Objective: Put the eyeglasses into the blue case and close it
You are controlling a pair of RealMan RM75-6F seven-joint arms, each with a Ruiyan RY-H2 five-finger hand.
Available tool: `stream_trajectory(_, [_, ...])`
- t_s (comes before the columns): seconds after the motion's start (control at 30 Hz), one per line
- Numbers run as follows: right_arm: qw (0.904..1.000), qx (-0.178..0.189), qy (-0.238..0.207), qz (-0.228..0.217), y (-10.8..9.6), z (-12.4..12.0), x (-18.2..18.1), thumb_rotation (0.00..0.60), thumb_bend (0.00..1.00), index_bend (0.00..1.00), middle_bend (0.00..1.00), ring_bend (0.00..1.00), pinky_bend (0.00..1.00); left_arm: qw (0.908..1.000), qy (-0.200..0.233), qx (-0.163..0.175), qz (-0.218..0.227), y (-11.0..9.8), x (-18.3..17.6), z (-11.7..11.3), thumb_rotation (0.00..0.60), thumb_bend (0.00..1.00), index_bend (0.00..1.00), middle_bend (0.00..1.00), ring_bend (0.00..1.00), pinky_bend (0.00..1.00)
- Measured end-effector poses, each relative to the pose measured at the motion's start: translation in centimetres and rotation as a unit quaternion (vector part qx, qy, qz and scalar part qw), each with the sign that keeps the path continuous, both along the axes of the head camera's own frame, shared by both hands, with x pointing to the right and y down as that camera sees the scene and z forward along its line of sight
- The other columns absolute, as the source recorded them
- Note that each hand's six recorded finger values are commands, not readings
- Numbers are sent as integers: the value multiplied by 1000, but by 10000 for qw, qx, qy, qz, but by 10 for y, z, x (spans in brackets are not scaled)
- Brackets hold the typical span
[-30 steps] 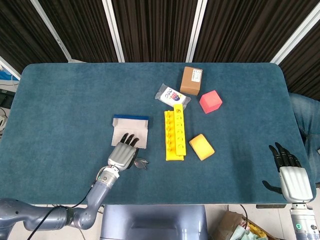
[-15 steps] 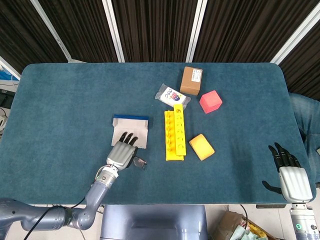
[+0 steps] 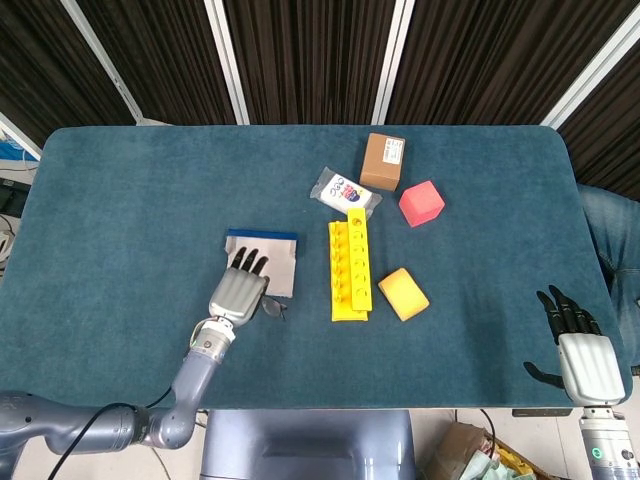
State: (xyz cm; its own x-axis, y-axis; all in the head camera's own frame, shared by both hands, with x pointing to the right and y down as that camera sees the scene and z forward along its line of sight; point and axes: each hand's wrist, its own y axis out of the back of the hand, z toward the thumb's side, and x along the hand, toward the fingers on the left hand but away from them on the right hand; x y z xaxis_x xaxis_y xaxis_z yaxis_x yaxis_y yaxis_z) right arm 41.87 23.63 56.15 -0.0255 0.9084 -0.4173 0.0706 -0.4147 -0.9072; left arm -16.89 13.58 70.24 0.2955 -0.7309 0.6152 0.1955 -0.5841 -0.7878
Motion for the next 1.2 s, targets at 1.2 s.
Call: stream_trajectory(1.2, [9999,-91,-29,82,1,2,2,600,115,0,0,112,187,9917,-957,279,-809,-64,12,51,600,446,563,135,0,0])
